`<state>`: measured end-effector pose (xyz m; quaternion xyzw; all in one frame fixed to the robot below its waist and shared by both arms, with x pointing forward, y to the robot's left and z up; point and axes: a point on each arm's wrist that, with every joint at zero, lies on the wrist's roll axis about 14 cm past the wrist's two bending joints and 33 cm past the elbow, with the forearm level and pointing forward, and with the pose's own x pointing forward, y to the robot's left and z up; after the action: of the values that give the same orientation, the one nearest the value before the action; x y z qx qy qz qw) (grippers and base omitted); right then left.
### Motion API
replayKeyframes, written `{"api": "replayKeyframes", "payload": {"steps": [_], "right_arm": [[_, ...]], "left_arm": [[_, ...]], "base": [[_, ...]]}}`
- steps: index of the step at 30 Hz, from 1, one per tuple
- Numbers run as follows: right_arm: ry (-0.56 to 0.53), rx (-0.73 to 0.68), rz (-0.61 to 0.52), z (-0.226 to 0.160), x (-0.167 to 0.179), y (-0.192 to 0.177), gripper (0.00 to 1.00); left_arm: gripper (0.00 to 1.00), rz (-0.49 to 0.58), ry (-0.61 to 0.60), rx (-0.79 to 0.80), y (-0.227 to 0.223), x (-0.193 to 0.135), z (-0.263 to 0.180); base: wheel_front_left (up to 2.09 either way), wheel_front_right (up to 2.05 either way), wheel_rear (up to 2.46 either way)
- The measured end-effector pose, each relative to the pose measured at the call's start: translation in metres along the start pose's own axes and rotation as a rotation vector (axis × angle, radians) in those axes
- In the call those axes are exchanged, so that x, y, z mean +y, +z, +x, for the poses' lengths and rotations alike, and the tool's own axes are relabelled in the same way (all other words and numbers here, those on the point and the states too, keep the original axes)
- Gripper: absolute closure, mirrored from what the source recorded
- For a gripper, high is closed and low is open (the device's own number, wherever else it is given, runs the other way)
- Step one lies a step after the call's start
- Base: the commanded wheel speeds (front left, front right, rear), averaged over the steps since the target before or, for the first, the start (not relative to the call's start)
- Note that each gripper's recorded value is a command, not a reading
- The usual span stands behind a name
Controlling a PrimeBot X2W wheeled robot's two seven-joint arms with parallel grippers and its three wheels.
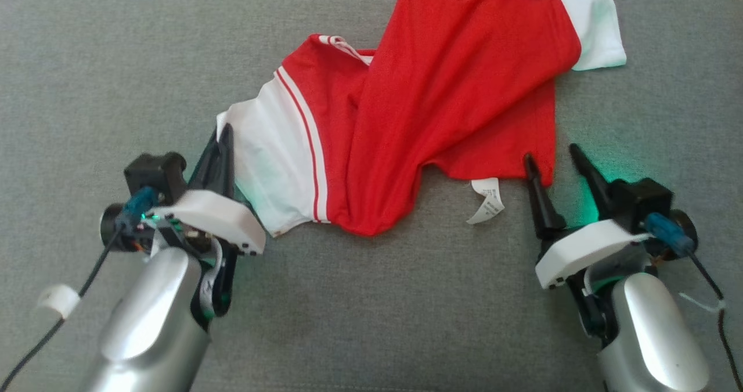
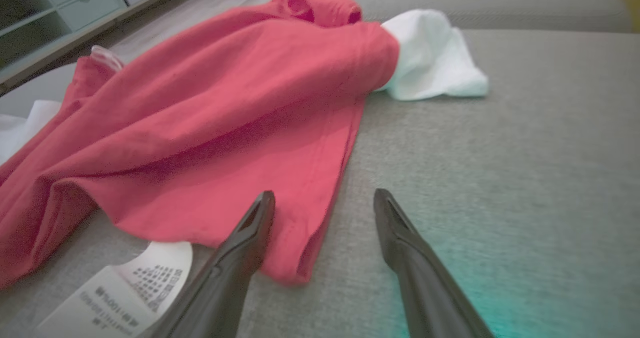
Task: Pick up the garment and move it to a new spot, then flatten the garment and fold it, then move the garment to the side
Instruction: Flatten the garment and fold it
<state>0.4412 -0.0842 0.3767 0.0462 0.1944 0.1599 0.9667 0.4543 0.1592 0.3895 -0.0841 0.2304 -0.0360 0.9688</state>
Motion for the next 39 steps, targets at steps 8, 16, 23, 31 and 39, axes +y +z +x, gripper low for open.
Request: {"api": "replayKeyframes", "payload": {"steps": [8,16,23,31,39], "right_arm": [[0.040,0.097,-0.044,0.002,0.014,-0.008,0.34],[0.037,0.192,-0.069,-0.015,0.017,-0.017,1.00],[0.021,0.075,-0.007,-0.020,0.013,0.012,1.00],[-0.052,-0.291,-0.034,-0.037,-0.009,0.118,1.00],[-0.118,-0.594,-0.105,-0.098,-0.015,0.211,1.00]], "left_arm": [[1.00,-0.026,0.005,-0.046,0.005,-0.002,-0.020],[1.00,-0.036,0.008,-0.073,0.013,-0.003,-0.030],[1.00,-0.078,-0.017,-0.135,0.033,-0.008,-0.036],[1.00,-0.197,-0.141,-0.341,0.101,-0.031,-0.068],[1.00,-0.320,-0.334,-0.582,0.194,-0.062,-0.139]], "base": [[0.00,0.00,0.00],[0.00,0.00,0.00],[0.00,0.00,0.00],[0.00,0.00,0.00],[0.00,0.00,0.00]]}}
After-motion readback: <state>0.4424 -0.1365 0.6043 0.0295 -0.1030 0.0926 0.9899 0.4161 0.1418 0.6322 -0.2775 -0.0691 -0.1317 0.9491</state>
